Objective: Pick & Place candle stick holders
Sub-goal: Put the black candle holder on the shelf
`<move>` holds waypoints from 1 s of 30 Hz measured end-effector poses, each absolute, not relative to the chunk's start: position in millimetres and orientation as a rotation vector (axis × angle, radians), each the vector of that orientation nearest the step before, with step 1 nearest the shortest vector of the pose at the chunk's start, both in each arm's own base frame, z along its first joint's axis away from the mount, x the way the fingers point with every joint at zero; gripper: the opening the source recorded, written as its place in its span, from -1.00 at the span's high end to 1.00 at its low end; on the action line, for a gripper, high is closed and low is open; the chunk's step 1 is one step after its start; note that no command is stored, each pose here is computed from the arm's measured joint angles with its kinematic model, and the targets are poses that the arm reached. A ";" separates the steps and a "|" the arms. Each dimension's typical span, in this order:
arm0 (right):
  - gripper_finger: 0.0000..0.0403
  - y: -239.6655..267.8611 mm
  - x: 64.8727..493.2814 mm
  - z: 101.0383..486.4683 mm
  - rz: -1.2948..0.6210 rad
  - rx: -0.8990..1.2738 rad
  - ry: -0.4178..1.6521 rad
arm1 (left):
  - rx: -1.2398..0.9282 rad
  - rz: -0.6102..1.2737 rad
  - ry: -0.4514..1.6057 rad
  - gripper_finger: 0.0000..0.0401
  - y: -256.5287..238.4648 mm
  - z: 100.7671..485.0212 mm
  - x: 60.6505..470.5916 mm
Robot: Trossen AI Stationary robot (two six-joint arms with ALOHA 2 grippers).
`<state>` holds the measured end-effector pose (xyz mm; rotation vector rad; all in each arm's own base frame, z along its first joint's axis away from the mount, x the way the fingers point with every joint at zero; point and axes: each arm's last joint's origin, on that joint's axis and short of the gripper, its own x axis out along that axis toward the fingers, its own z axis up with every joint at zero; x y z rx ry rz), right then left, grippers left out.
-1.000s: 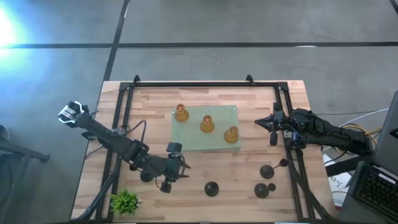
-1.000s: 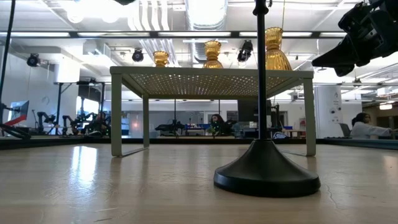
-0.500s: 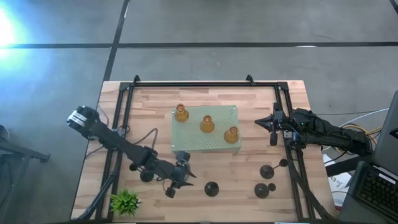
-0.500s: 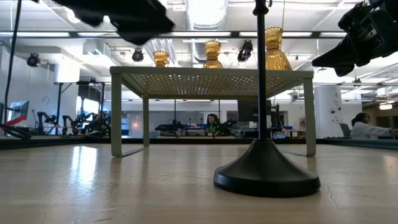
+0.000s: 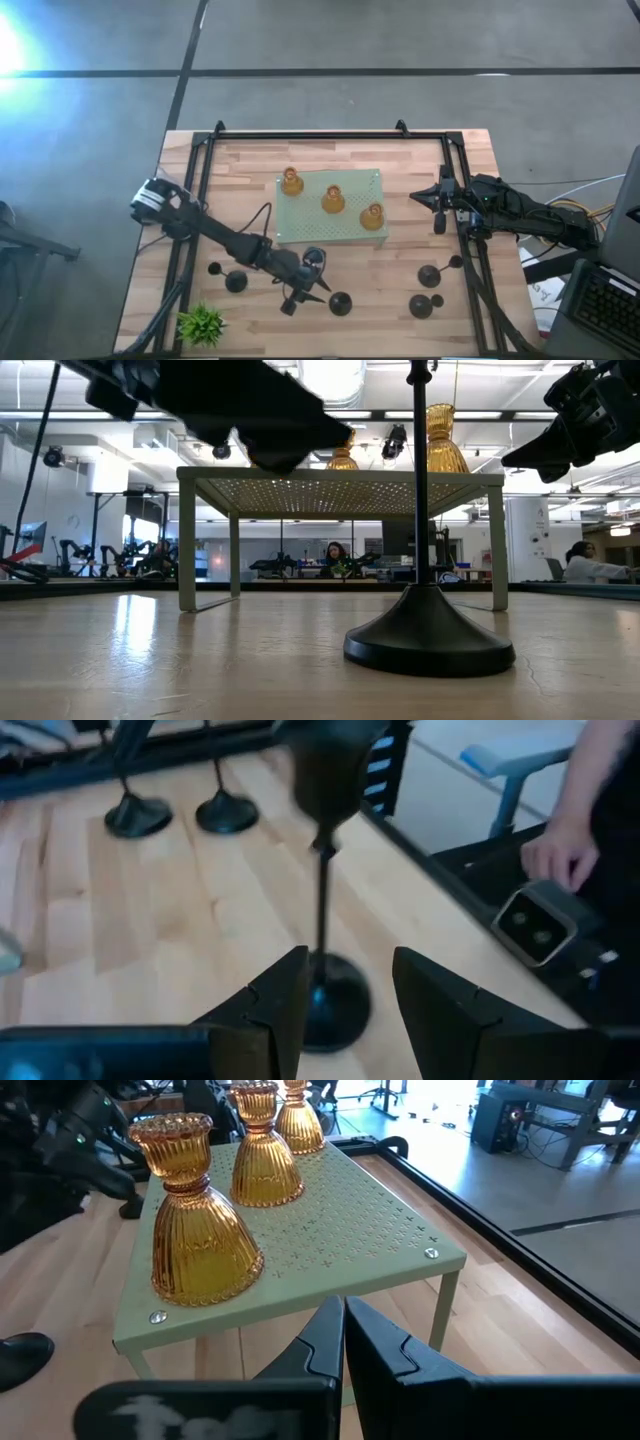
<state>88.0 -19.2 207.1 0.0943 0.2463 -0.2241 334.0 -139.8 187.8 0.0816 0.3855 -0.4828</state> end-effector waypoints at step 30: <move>0.96 -19.3 88.0 207.0 -0.224 0.095 0.247 | 0.079 -0.634 0.275 0.27 -135.3 177.5 378.6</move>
